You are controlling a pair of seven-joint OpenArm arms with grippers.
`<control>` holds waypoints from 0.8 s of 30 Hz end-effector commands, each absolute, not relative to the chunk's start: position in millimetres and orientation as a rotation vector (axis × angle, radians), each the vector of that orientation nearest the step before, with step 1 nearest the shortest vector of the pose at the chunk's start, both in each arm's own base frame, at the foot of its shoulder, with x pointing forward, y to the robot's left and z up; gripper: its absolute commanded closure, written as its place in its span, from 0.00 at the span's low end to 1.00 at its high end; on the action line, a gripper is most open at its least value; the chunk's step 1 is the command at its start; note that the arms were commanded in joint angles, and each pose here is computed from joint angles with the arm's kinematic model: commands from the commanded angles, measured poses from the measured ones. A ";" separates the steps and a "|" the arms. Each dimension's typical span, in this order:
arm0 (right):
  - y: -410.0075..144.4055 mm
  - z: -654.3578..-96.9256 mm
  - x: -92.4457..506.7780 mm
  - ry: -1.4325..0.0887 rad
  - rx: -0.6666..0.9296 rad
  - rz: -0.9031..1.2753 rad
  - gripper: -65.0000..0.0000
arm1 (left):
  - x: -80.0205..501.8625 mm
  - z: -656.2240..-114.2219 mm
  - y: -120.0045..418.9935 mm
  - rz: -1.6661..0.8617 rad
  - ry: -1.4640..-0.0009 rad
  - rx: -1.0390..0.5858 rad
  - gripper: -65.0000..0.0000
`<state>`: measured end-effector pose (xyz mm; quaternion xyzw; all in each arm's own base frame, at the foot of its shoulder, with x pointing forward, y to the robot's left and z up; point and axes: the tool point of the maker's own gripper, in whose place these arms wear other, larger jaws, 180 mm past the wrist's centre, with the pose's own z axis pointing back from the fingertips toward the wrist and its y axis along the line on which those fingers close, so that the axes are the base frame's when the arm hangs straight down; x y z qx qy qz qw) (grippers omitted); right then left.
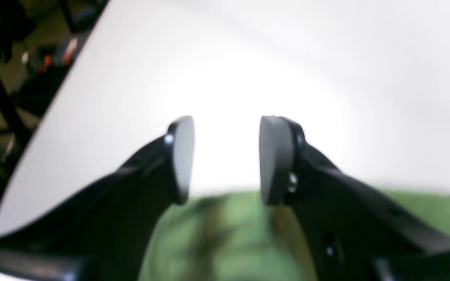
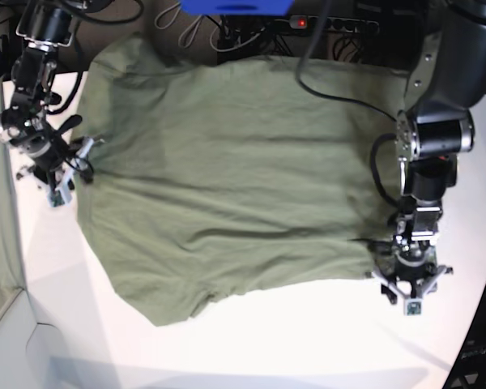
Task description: Layout the t-shirt on the table in an organized manner, then fold the t-shirt properly
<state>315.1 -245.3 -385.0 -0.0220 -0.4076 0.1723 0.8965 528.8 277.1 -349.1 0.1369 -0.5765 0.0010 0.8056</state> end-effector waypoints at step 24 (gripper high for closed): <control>-191.8 -369.0 454.1 -0.923 0.220 0.251 0.63 | 297.7 -350.8 279.9 0.405 -1.114 0.068 0.59</control>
